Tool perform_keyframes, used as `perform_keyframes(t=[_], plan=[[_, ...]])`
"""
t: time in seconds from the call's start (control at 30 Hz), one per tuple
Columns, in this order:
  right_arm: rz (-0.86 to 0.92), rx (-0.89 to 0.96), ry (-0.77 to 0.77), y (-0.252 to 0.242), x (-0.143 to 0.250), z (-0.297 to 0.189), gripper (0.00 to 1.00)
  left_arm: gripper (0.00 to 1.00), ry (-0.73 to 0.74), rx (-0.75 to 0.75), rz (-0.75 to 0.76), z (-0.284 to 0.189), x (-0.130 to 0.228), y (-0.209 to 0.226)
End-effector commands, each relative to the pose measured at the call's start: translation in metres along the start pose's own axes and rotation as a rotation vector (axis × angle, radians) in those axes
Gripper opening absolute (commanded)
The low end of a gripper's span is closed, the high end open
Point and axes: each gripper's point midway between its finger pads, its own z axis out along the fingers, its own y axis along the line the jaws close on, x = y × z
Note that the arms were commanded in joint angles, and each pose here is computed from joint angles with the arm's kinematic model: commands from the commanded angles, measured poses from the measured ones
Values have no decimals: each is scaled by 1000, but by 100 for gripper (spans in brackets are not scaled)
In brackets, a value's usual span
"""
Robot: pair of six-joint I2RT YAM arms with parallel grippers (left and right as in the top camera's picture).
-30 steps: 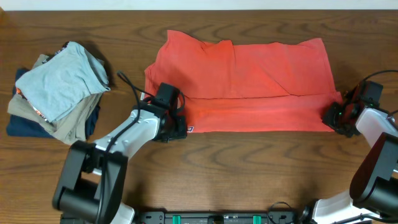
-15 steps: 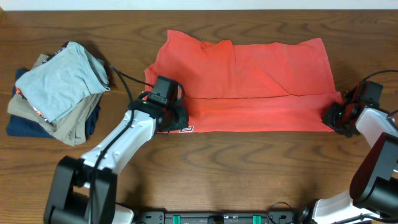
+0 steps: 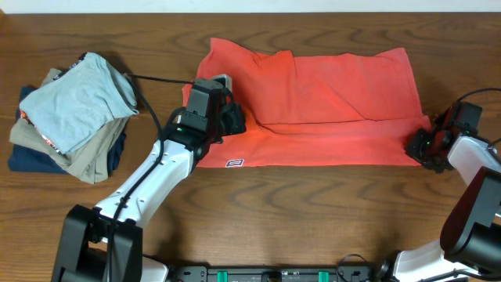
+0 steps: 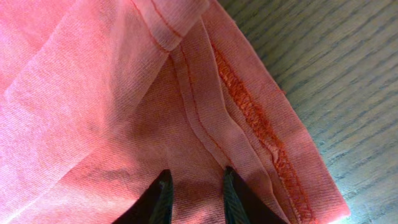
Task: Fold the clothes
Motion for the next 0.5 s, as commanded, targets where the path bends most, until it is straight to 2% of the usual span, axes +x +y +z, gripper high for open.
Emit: perform_keyframes(t=[0.0,0.03,0.1,0.33,0.47], plan=[[-2,47,60,-10,22,10,33,45,48,52,-35,-3,7,-11],[-2,47,60,-10,22,10,36,54,61,43,-27,-3,10,-8],[-2,46,59,-10,21,10,39,65,88,22,1,-4,17,-2],[11,45,39,-7,-1,-13,43,67,109,-62,-52,-10,18,28],[20,36,-20,-5,-28,-41,44,67,107,-234,-101,-20,19,70]])
